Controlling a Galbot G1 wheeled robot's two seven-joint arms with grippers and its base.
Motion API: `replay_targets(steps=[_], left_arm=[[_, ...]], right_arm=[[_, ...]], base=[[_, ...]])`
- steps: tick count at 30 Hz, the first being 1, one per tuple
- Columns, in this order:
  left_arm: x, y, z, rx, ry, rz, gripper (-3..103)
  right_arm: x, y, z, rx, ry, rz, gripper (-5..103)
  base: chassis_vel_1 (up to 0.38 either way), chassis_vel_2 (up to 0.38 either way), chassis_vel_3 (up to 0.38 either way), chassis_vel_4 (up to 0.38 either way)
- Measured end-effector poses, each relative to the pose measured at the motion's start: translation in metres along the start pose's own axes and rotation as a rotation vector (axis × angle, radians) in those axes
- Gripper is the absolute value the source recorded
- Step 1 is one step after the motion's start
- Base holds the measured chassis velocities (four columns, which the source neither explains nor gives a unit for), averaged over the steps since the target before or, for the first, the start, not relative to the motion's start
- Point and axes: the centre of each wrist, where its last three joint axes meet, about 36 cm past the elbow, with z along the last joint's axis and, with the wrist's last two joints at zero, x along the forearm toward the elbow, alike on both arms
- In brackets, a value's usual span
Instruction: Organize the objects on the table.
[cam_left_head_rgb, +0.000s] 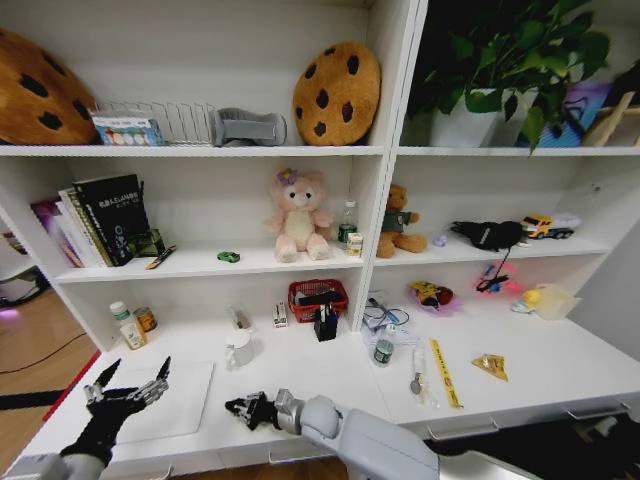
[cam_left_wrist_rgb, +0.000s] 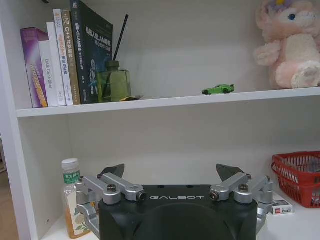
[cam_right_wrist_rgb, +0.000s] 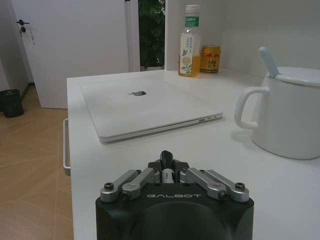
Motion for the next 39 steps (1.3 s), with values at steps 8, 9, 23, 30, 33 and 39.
replay_targets(steps=[8, 9, 23, 30, 33, 39], left_arm=[[0.0, 0.0, 0.0, 0.0, 0.0, 0.0, 100], [0.0, 0.0, 0.0, 0.0, 0.0, 0.0, 100], [0.0, 0.0, 0.0, 0.0, 0.0, 0.0, 100], [0.0, 0.0, 0.0, 0.0, 0.0, 0.0, 100], [0.0, 0.0, 0.0, 0.0, 0.0, 0.0, 100], [0.0, 0.0, 0.0, 0.0, 0.0, 0.0, 100]], right_arm=[[0.001, -0.001, 0.0, -0.042, 0.005, 0.014, 12], [0.001, -0.001, 0.0, -0.042, 0.005, 0.014, 12], [0.069, -0.026, -0.03, -0.064, -0.169, 0.185, 12], [0.123, -0.035, -0.044, -0.072, -0.254, 0.312, 12], [0.142, -0.039, -0.047, -0.089, -0.28, 0.365, 12], [0.167, -0.062, -0.051, -0.118, -0.337, 0.514, 12]], base=[[0.0, 0.0, 0.0, 0.0], [0.0, 0.0, 0.0, 0.0], [0.0, 0.0, 0.0, 0.0], [0.0, 0.0, 0.0, 0.0], [0.0, 0.0, 0.0, 0.0], [0.0, 0.0, 0.0, 0.0]])
